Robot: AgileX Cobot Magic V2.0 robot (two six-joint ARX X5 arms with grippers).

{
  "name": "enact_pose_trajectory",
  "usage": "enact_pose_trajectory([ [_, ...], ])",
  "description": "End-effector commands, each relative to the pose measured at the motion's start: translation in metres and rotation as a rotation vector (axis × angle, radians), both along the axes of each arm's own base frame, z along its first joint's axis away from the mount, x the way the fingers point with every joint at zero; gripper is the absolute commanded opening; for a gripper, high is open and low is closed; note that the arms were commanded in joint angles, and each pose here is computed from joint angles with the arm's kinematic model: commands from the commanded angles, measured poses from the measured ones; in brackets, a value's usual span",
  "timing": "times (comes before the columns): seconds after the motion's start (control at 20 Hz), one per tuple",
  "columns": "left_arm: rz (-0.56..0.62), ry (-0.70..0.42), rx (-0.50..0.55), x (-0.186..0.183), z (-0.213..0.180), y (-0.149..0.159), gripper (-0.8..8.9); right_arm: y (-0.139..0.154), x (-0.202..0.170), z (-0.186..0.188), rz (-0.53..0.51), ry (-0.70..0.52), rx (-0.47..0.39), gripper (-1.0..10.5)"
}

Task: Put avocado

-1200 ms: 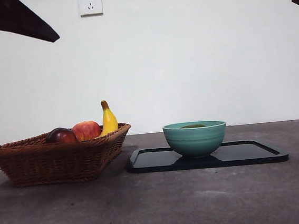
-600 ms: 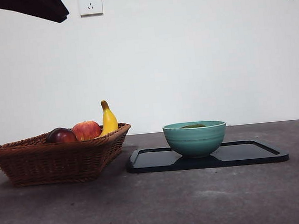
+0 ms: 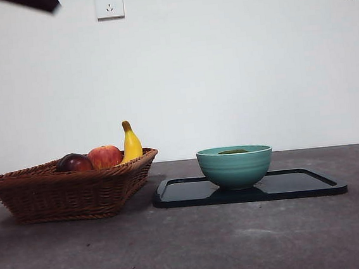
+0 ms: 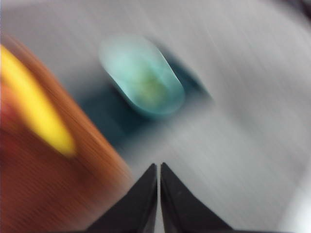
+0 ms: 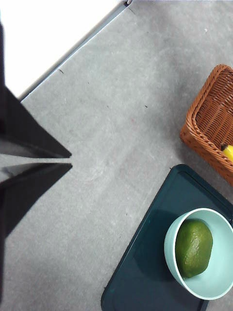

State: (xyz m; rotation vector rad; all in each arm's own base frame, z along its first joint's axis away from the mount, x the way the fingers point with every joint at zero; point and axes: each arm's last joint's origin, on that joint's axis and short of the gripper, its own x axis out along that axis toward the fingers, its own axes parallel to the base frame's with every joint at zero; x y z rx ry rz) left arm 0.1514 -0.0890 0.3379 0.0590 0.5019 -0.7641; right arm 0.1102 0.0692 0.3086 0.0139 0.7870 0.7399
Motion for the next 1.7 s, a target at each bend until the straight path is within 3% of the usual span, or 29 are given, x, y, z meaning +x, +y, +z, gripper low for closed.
enact_pose_trajectory([
  [0.05,0.109,-0.239,-0.025,-0.003,0.016,0.025,0.09,0.002,0.001,0.001,-0.001,-0.002,0.009,0.1],
  [0.2,0.315,-0.484,-0.076,-0.021,0.013,0.060,0.09,0.002,0.001,0.001,-0.001,-0.002,0.009,0.1],
  [0.3,0.469,-0.583,-0.061,-0.035,-0.002,0.076,0.09,0.002,0.001,0.001,-0.001,-0.002,0.009,0.1],
  [0.4,0.632,-0.626,-0.031,-0.046,-0.024,0.087,0.09,0.002,0.001,0.001,-0.001,-0.002,0.009,0.1],
  [0.55,0.755,-0.620,0.006,-0.055,-0.060,0.095,0.09,0.002,0.001,0.001,-0.001,-0.002,0.010,0.1],
  [0.95,0.786,-0.510,0.010,-0.058,-0.145,0.097,0.09,0.002,0.001,0.001,-0.001,-0.002,0.010,0.1],
  [1.7,0.784,-0.348,0.050,-0.056,-0.189,0.097,0.09,0.002,0.001,0.002,-0.001,-0.002,0.010,0.1],
])
